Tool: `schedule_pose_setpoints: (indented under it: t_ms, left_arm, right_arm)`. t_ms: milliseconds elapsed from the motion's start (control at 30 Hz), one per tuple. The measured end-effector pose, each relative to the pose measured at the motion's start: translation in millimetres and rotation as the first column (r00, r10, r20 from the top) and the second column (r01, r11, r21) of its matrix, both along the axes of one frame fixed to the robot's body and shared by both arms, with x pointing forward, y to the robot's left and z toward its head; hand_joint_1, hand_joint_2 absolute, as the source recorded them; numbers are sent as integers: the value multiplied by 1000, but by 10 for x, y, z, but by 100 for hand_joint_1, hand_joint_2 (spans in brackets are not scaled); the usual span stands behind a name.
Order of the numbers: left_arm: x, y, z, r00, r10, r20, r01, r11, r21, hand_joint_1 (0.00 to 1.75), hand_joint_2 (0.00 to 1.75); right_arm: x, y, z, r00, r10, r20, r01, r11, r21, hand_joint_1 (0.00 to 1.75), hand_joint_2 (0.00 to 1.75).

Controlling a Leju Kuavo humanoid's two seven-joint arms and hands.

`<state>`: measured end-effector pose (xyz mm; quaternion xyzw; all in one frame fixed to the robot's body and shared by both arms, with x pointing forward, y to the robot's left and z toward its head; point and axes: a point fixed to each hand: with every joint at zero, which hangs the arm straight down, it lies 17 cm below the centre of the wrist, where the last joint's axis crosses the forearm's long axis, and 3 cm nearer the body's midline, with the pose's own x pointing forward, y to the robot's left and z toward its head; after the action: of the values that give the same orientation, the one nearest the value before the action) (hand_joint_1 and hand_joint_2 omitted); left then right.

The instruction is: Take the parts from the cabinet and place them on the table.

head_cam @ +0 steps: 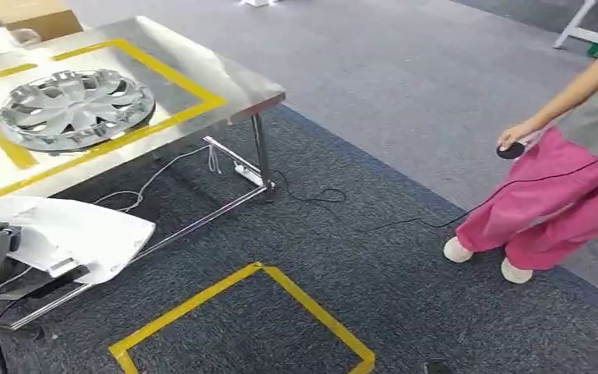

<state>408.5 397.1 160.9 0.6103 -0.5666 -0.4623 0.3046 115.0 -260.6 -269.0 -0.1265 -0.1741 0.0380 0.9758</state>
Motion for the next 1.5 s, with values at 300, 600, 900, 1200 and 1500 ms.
schedule_pose_setpoints:
  t_ms: [300,600,900,1200,1500]
  left_arm:
    - [-8,18,-15,1000,3,-5,-3,1000,3,175,175]
    - [3,31,-8,1000,4,-4,-4,1000,7,175,175]
    - [10,52,13,1000,6,0,-6,1000,6,175,175]
    - [6,46,4,1000,6,-2,-6,1000,1,175,175]
    - [14,59,25,1000,7,2,-7,1000,0,175,175]
  right_arm:
    - [10,-6,2,1000,-5,2,5,1000,1,0,0]
    - [5,-10,1,1000,-6,2,6,1000,0,0,0]
    - [68,-21,17,999,-30,23,30,1000,7,0,0]
    - [3,-36,4,999,-49,14,49,999,9,0,0]
    - [-6,-37,2,998,-61,13,61,998,12,0,0]
